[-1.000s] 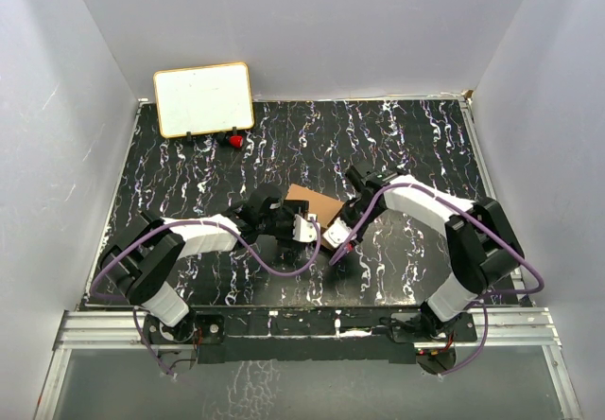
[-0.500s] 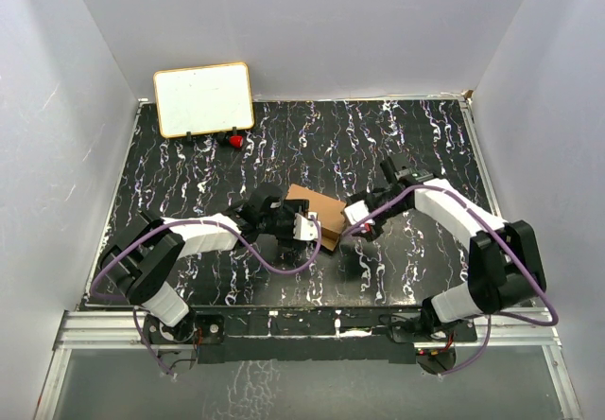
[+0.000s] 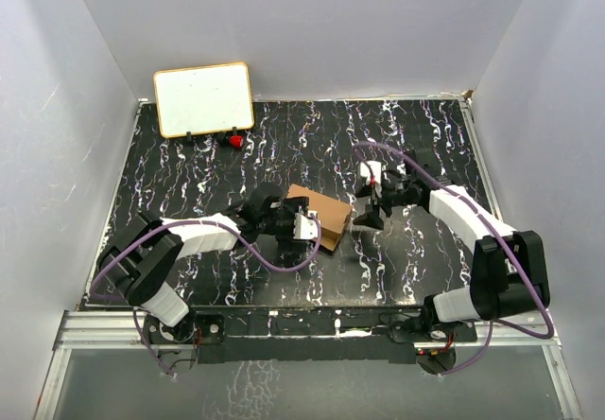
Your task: Fold the paper box
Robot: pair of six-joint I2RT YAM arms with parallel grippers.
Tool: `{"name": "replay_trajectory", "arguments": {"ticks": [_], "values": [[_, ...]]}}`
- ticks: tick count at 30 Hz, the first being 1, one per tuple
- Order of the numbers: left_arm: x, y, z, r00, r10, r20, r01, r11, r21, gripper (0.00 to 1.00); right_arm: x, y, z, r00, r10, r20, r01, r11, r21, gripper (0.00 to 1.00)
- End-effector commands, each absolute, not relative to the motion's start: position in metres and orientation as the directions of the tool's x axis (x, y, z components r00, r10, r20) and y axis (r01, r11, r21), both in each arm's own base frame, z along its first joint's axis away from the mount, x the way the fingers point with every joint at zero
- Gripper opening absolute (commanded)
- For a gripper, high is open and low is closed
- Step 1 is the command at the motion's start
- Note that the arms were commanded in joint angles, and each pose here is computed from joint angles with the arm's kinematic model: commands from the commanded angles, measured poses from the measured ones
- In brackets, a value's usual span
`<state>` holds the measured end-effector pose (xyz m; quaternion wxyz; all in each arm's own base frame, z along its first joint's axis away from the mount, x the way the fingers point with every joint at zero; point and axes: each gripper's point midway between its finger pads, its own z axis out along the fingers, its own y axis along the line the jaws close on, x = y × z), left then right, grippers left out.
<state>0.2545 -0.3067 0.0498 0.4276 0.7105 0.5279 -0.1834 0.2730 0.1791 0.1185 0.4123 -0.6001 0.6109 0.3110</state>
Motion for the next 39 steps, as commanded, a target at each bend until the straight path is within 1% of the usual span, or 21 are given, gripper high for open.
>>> {"name": "replay_trajectory", "arguments": {"ticks": [1,4,7,8,10,14,17,19,22,27,32,39], "values": [[0.233,-0.304,0.049,0.34,0.58,-0.74,0.932,-0.103,0.348,0.86,0.301,0.181,0.153,-0.136,-0.303,-0.943,-0.968,0.244,0.061,0.8],[0.233,-0.304,0.054,0.35,0.572,-0.742,0.928,-0.104,0.358,0.88,0.315,0.177,0.151,-0.328,-0.224,-0.918,-0.915,0.316,0.25,0.79],[0.233,-0.305,0.063,0.351,0.561,-0.75,0.925,-0.085,0.37,0.91,0.324,0.176,0.136,-0.544,-0.142,-0.827,-0.808,0.355,0.47,0.77],[0.234,-0.305,0.067,0.345,0.559,-0.754,0.924,-0.063,0.377,0.95,0.327,0.175,0.132,-0.587,-0.126,-0.8,-0.777,0.365,0.513,0.77],[0.235,-0.307,0.081,0.347,0.54,-0.767,0.918,-0.029,0.395,0.97,0.333,0.172,0.121,-0.642,-0.106,-0.759,-0.727,0.398,0.56,0.76],[0.226,-0.313,0.101,0.349,0.49,-0.799,0.916,0.0,0.4,0.97,0.34,0.169,0.109,-0.693,-0.077,-0.716,-0.672,0.427,0.605,0.76],[0.216,-0.32,0.113,0.36,0.454,-0.815,0.911,0.019,0.412,0.97,0.343,0.171,0.104,-0.729,-0.054,-0.683,-0.639,0.412,0.65,0.76],[0.213,-0.325,0.11,0.384,0.467,-0.797,0.895,0.025,0.446,0.97,0.342,0.173,0.091,-0.78,-0.041,-0.624,-0.588,0.39,0.709,0.74],[0.212,-0.334,0.099,0.414,0.489,-0.768,0.875,0.02,0.484,0.97,0.343,0.174,0.081,-0.809,-0.037,-0.587,-0.553,0.386,0.738,0.73],[0.21,-0.352,0.086,0.453,0.493,-0.743,0.859,-0.02,0.511,0.97,0.344,0.174,0.074,-0.824,-0.034,-0.566,-0.532,0.392,0.751,0.71],[0.212,-0.368,0.08,0.485,0.473,-0.735,0.849,-0.055,0.525,0.97,0.342,0.174,0.067,-0.844,-0.032,-0.535,-0.504,0.387,0.772,0.65],[0.216,-0.38,0.073,0.495,0.459,-0.738,0.84,-0.038,0.54,0.97,0.341,0.175,0.062,-0.855,-0.032,-0.517,-0.487,0.387,0.783,0.59]]}}
